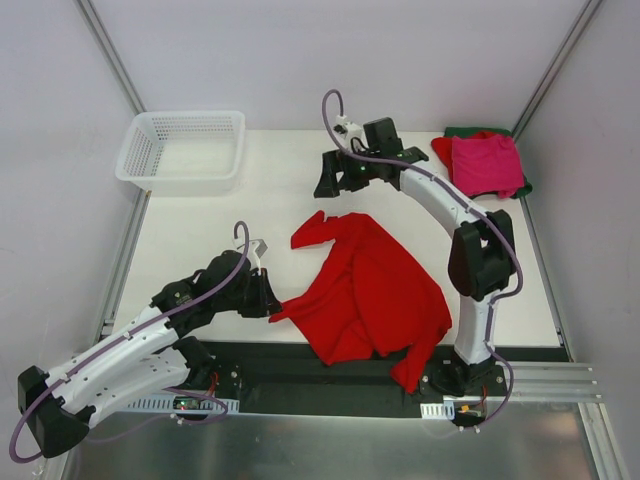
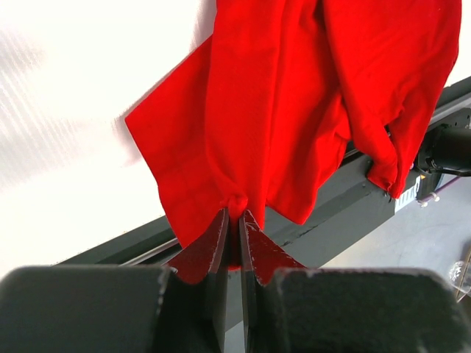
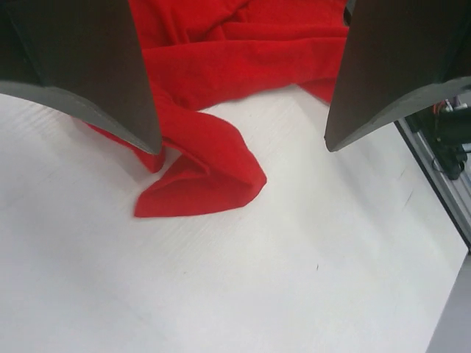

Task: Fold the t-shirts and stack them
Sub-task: Flatten out the tshirt

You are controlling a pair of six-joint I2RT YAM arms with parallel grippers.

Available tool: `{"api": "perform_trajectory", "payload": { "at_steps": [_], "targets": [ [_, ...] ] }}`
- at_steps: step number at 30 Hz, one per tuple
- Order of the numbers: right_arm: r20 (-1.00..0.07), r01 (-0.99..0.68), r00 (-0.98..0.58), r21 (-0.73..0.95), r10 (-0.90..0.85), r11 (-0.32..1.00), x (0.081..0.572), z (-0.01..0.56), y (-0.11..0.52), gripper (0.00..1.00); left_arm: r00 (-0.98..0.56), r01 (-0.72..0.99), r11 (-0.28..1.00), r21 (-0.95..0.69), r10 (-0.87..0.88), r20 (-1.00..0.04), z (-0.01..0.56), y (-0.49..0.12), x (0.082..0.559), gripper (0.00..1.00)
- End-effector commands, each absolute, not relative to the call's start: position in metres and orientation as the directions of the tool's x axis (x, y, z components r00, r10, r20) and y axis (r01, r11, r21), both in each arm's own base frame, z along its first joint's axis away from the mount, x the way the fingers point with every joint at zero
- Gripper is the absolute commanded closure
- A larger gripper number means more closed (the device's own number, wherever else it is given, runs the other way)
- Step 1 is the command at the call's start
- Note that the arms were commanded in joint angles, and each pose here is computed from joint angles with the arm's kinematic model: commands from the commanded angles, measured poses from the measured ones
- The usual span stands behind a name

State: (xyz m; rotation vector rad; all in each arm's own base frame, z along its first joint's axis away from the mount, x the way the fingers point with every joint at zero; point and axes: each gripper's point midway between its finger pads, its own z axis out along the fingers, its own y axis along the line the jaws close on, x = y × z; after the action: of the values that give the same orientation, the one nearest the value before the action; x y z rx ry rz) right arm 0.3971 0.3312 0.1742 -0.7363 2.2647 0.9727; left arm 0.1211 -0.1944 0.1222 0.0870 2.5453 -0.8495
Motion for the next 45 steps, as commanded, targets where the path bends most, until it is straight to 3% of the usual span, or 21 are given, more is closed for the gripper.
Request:
{"api": "perform_trajectory", "payload": {
  "at_steps": [1, 8, 14, 39, 42, 45],
  "targets": [
    [-0.714, -0.667, -0.672, 0.469, -0.195, 0.579, 0.410, 0.207, 0.339, 0.04, -0.893, 0.233, 0.801, -0.552, -0.050, -0.448, 0.129, -0.196, 0.119, 0.95],
    [-0.627, -0.575, -0.721, 0.306, -0.294, 0.759, 0.442, 0.146, 0.312, 0.03, -0.892, 0.233, 0.803, -0.549, -0.049, -0.450, 0.130, -0.197, 0.120, 0.95],
    [-0.519, -0.545, -0.790, 0.351, -0.326, 0.761, 0.427, 0.092, 0.311, 0.04, -0.891, 0.232, 0.807, -0.543, -0.048, -0.451, 0.129, -0.197, 0.122, 0.95],
    [-0.334, -0.537, -0.839, 0.380, -0.429, 0.753, 0.347, 0.044, 0.295, 0.09, -0.886, 0.234, 0.808, -0.540, -0.052, -0.461, 0.129, -0.196, 0.123, 0.95],
    [-0.331, -0.536, -0.840, 0.388, -0.429, 0.750, 0.346, 0.043, 0.298, 0.12, -0.884, 0.235, 0.808, -0.541, -0.054, -0.464, 0.130, -0.196, 0.123, 0.95],
    [-0.362, -0.535, -0.833, 0.341, -0.417, 0.773, 0.358, 0.047, 0.297, 0.09, -0.886, 0.231, 0.808, -0.542, -0.055, -0.460, 0.129, -0.195, 0.122, 0.95]
  ]
}}
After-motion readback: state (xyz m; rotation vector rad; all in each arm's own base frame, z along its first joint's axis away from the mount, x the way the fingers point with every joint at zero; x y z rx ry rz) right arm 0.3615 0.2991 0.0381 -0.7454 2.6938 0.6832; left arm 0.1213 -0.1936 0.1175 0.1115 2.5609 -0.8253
